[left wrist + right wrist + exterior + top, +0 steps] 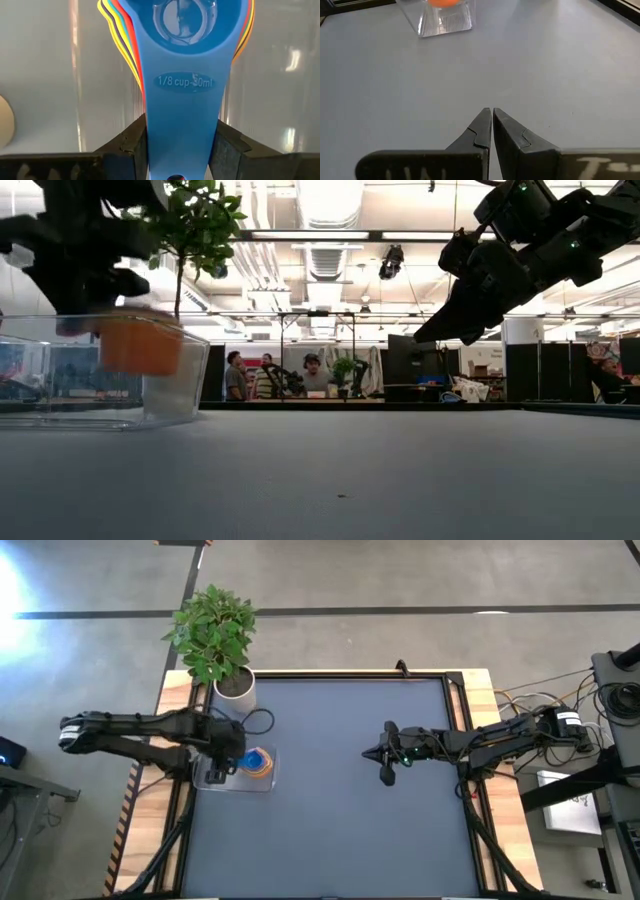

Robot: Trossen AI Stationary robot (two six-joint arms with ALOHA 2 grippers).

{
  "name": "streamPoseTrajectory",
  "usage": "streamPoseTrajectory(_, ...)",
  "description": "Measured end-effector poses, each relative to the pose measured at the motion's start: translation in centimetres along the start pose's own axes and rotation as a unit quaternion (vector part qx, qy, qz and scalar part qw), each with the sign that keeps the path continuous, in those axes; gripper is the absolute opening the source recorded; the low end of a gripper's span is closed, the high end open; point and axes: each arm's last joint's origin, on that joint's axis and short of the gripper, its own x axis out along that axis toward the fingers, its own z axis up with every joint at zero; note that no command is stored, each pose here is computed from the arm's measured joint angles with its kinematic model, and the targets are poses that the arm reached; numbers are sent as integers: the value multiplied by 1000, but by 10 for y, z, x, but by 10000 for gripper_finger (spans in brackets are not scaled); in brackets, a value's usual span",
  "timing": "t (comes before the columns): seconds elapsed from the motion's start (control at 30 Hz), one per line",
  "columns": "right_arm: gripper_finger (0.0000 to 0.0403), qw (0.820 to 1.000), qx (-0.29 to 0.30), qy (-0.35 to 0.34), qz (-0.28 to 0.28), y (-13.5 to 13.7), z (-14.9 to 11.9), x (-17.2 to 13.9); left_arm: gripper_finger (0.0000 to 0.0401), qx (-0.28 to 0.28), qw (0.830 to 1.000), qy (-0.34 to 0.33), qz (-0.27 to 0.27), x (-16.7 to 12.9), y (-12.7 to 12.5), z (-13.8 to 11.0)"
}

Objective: Nest measuring cups in basket
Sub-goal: Put the stacked colored measuring cups into the transparent bin, then return to Home Position

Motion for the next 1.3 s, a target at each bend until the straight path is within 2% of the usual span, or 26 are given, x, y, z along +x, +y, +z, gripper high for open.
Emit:
streamPoseTrajectory(0.27,9,1000,0,0,0,0,0,0,130,-1,996,86,-10,29,2,15)
streamPoseTrajectory(0.5,9,1000,-4,0,0,0,0,0,133,-3,991,132,-16,45,3,21)
streamPoseTrajectory(0.77,9,1000,-3,0,0,0,0,0,231,-23,989,147,-15,47,5,27)
streamPoseTrajectory(0.9,9,1000,-3,1,0,0,0,0,257,-51,988,142,-10,32,6,31)
streamPoseTrajectory(1.03,9,1000,-3,0,0,0,0,0,259,-61,992,115,-7,8,6,35)
streamPoseTrajectory(1.13,9,1000,-3,0,0,0,0,0,252,-60,996,60,7,-14,7,39)
streamPoseTrajectory(1.23,9,1000,-3,0,0,0,0,0,239,-60,998,-26,25,-37,8,42)
streamPoseTrajectory(1.3,9,1000,-4,1,0,0,0,0,229,-61,993,-100,31,-50,8,43)
